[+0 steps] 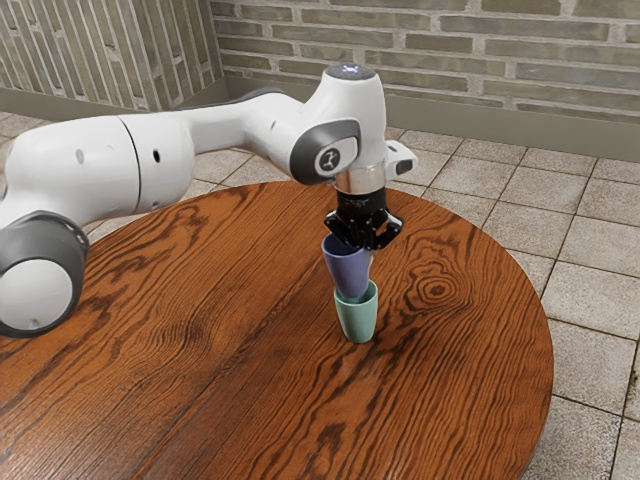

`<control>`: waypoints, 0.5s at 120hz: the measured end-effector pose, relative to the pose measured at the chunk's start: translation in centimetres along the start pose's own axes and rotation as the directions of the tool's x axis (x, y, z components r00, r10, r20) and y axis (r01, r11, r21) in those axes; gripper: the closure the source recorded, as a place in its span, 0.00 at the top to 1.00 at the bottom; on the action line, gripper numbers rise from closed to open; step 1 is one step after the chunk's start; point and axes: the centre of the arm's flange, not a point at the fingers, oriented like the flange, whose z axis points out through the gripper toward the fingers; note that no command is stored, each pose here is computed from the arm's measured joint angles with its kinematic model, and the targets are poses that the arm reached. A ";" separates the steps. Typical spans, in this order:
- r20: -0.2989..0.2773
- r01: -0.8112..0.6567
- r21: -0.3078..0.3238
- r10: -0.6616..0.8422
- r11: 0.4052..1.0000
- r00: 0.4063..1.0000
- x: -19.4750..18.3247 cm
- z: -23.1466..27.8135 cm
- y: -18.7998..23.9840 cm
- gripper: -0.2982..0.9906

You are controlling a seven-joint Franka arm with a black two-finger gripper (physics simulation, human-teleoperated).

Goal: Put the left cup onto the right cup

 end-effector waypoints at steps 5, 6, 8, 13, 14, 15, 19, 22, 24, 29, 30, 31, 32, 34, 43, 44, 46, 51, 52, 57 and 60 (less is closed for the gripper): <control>0.000 0.001 0.000 -0.001 1.000 1.000 0.0 0.1 0.0 0.16; 0.001 0.001 0.000 -0.001 1.000 1.000 0.0 0.1 0.0 0.16; 0.001 0.001 0.000 -0.001 1.000 1.000 0.0 0.2 0.0 0.16; 0.001 0.002 -0.001 -0.002 1.000 1.000 0.0 0.2 0.0 0.16; 0.001 0.002 -0.001 -0.002 1.000 1.000 0.0 0.2 0.0 0.16; 0.001 0.002 -0.001 -0.002 1.000 1.000 0.0 0.3 0.0 0.16; 0.002 0.003 -0.001 -0.003 1.000 1.000 0.1 0.4 0.1 0.16; 0.003 0.003 -0.001 -0.003 1.000 1.000 0.1 0.5 0.1 0.16; 0.004 0.003 -0.001 -0.003 1.000 1.000 0.1 0.6 0.1 0.16; 0.005 0.004 -0.001 -0.004 1.000 1.000 0.1 0.7 0.1 0.16; 0.005 0.004 -0.001 -0.004 1.000 1.000 0.1 0.7 0.1 0.16; 0.005 0.004 -0.001 -0.004 1.000 1.000 0.1 0.8 0.1 0.16; 0.006 0.004 -0.001 -0.004 1.000 1.000 0.1 0.8 0.1 0.16; 0.007 0.005 -0.001 -0.005 1.000 1.000 0.1 0.9 0.1 0.16; 0.009 0.006 -0.001 -0.006 1.000 1.000 0.1 1.1 0.1 0.16; 0.009 0.006 -0.001 -0.006 1.000 1.000 0.1 1.1 0.1 0.16; 0.010 0.006 -0.001 -0.006 1.000 1.000 0.1 1.2 0.1 0.16; 0.011 0.007 -0.001 -0.007 1.000 1.000 0.2 1.3 0.0 0.16; 0.011 0.007 -0.001 -0.007 1.000 1.000 0.2 1.3 0.0 0.16; 0.010 0.008 -0.001 -0.008 1.000 1.000 0.2 1.3 0.0 0.16; 0.011 0.008 -0.001 -0.008 1.000 1.000 0.2 1.3 0.0 0.16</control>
